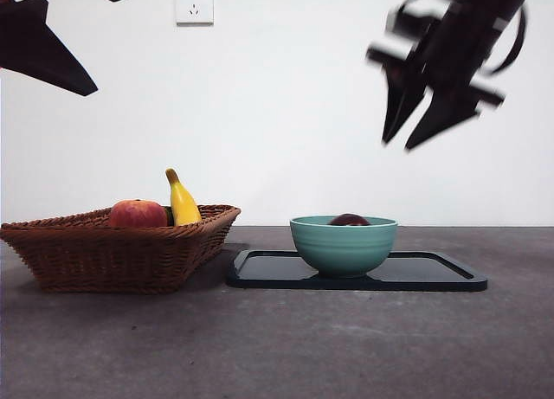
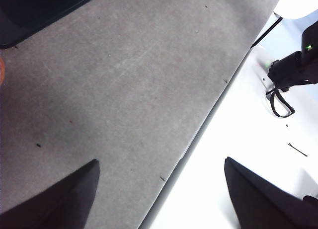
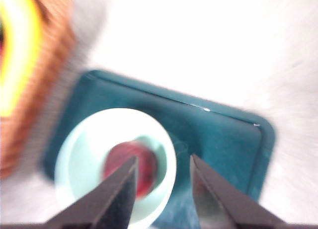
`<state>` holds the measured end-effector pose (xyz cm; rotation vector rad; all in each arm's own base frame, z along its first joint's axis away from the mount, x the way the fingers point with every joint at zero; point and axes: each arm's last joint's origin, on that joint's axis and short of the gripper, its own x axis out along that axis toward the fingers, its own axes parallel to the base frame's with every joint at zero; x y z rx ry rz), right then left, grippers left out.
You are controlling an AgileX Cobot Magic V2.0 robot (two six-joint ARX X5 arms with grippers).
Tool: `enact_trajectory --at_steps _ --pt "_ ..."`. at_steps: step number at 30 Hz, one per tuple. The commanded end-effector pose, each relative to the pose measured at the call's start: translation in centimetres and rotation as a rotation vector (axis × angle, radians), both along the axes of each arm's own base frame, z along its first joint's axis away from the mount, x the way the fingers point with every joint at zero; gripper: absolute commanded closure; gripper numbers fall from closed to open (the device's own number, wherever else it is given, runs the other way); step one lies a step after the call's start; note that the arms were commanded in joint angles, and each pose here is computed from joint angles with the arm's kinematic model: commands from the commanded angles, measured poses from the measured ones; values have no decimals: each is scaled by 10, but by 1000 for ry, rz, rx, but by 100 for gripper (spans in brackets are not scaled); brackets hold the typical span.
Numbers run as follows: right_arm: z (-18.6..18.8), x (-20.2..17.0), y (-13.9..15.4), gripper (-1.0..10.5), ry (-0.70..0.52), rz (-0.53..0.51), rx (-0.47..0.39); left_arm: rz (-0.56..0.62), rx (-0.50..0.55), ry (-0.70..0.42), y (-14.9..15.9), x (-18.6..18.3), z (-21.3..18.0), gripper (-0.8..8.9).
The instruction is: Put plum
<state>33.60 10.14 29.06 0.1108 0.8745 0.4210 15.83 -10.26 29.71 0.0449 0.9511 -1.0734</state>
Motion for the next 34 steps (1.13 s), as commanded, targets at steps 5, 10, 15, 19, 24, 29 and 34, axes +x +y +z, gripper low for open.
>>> enact_trajectory --at_steps 5,10,15,19,24,29,34 --pt "53 -45 -9 775 -67 70 47 -18 -7 -11 -2 1 2 411" --pt "77 -87 -21 775 -76 106 12 -18 -7 -11 -2 1 2 411" --pt "92 -126 -31 775 -83 130 -4 -18 -8 -12 -2 1 2 411" --pt "93 -153 -36 775 -114 146 7 -18 -8 -12 -2 1 2 411" --pt "77 -183 -41 775 -117 185 26 -18 -8 -12 -2 1 2 411" --pt "52 -206 -44 775 -90 239 58 -18 -9 -14 -2 1 2 411" --pt "24 -222 -46 775 -52 323 135 -17 -8 -14 -2 1 2 411"
